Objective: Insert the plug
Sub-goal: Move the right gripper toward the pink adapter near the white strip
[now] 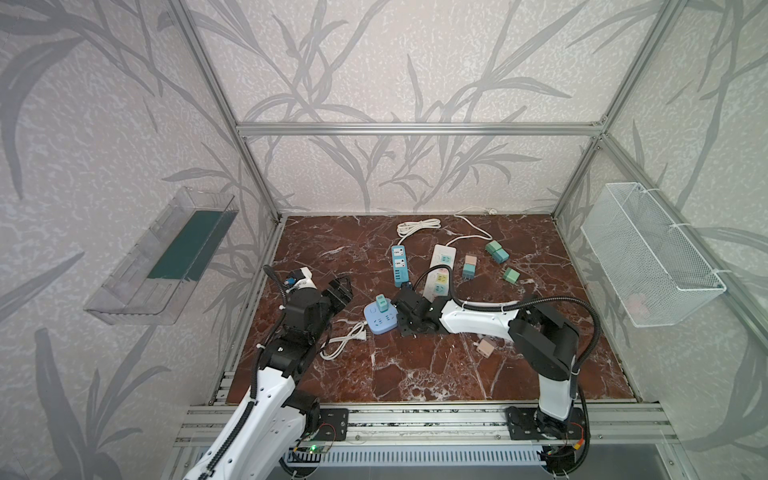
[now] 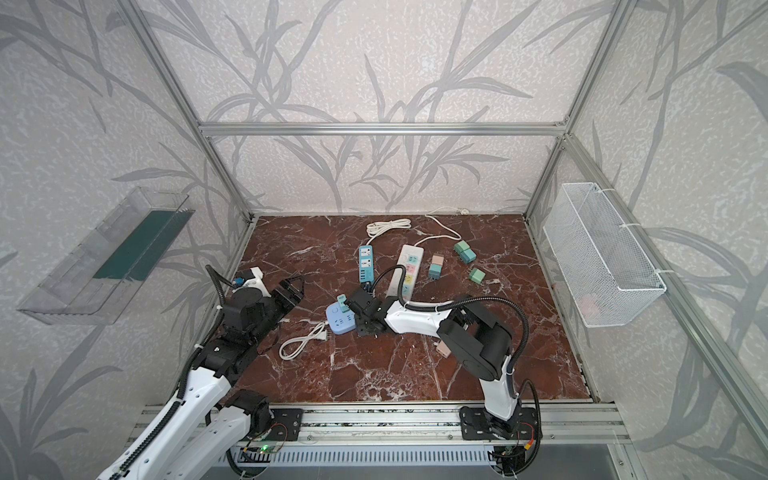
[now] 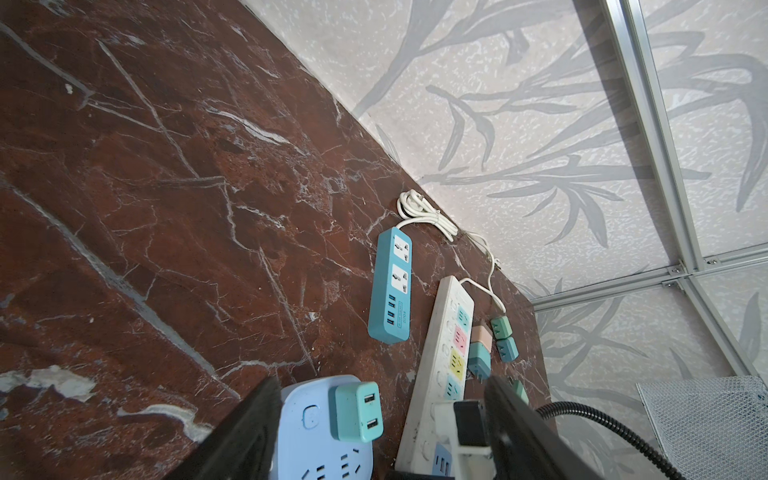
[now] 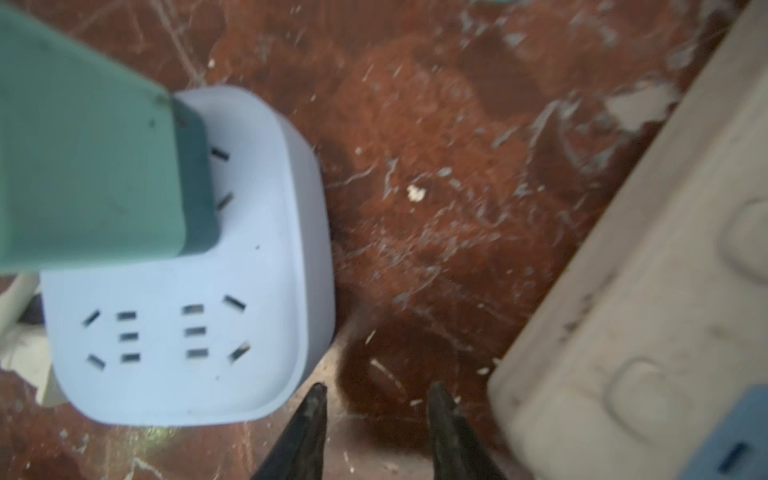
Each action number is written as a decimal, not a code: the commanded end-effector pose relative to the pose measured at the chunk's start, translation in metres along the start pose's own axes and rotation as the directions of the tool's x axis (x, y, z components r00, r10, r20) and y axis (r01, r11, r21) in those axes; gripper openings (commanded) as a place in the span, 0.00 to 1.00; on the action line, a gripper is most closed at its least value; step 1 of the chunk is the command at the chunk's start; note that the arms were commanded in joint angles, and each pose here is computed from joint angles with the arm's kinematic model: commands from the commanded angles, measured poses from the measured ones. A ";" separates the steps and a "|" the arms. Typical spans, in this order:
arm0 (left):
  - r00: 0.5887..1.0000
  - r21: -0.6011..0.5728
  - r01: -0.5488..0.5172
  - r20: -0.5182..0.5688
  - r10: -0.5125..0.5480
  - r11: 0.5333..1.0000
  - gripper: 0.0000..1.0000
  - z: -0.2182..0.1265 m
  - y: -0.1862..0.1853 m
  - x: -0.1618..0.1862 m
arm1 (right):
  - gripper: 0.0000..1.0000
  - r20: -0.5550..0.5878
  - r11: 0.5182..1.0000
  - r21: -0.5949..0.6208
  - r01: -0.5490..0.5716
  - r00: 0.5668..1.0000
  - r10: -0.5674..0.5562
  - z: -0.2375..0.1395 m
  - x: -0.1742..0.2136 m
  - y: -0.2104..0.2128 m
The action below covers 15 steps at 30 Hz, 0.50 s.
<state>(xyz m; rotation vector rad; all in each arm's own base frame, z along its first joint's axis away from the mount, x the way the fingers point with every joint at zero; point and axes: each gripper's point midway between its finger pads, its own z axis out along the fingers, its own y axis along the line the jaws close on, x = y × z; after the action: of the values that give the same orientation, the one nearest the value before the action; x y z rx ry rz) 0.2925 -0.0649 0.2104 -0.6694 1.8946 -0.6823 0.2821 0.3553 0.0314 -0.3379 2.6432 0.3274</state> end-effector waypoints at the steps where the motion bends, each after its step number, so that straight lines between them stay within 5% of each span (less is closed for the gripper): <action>1: 1.000 0.028 -0.005 0.031 0.005 1.000 0.78 -0.001 -0.011 -0.011 | 0.44 0.086 1.000 0.017 0.009 0.996 -0.010 -0.032 -0.027 0.000; 7: 1.000 0.052 0.013 0.009 -0.014 0.999 0.78 0.003 -0.012 -0.005 | 0.62 0.135 0.985 0.174 0.020 0.990 -0.044 -0.101 -0.011 -0.062; 11: 0.999 0.078 0.030 -0.018 -0.028 0.997 0.77 0.007 -0.014 0.003 | 0.77 0.172 0.937 0.337 -0.092 0.984 0.035 -0.138 0.022 -0.136; 15: 0.998 0.100 0.042 -0.050 -0.037 0.994 0.76 0.013 -0.018 0.008 | 0.81 0.157 0.901 0.370 -0.227 0.971 0.181 -0.154 0.065 -0.185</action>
<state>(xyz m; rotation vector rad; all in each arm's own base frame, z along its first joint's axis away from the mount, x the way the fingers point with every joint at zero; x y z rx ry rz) 0.3009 -0.0785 0.2115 -0.6445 1.8933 -0.7662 0.2413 0.1823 0.1266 -0.0451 2.4784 0.0804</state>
